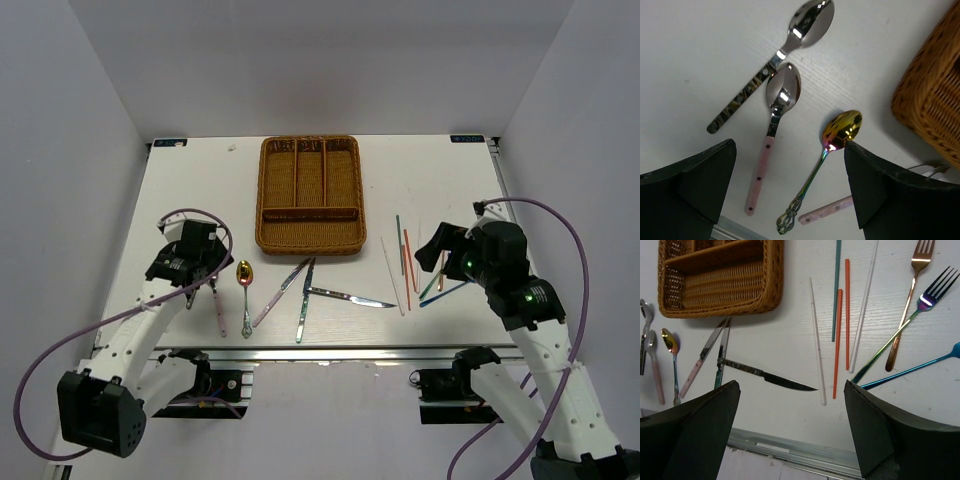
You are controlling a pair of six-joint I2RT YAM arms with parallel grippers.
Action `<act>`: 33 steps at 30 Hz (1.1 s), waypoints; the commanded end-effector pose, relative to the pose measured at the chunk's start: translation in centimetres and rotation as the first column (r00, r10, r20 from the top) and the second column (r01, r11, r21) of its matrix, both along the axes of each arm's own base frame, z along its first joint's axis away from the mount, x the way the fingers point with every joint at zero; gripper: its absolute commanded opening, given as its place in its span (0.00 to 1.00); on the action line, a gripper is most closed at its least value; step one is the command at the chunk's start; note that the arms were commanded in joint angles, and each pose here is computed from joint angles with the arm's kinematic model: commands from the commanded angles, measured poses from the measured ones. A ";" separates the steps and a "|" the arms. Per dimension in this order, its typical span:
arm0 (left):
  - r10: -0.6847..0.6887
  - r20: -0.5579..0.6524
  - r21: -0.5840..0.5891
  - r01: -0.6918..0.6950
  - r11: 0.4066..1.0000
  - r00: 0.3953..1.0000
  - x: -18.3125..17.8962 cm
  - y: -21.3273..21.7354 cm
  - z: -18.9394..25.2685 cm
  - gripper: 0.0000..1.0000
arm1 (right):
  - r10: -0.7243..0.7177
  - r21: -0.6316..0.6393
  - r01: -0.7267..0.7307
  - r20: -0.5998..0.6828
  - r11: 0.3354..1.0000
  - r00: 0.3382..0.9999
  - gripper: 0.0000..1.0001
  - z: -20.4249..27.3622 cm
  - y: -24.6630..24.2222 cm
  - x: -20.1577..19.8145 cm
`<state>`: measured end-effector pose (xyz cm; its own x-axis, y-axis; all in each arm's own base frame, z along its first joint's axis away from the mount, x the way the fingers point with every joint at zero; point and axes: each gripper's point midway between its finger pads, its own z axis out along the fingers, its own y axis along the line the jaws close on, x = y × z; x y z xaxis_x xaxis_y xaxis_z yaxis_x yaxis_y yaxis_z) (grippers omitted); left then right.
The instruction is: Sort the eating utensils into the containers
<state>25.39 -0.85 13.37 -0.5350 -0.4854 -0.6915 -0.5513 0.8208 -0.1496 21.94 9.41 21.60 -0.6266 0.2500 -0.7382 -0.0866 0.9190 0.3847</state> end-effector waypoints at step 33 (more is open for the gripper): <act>0.050 -0.407 -0.140 -0.116 0.983 0.912 -6.2 -2.5 -14.4 0.52 | 0.120 0.169 -0.150 0.178 0.974 0.977 0.89 3.3 3.2 -0.7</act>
<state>20.48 -2.87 0.95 -0.6862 -0.6112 -0.3944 -0.6542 0.7556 -0.0330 20.81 12.28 23.52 -0.5765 0.2941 -0.7623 -0.2473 0.8264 0.5058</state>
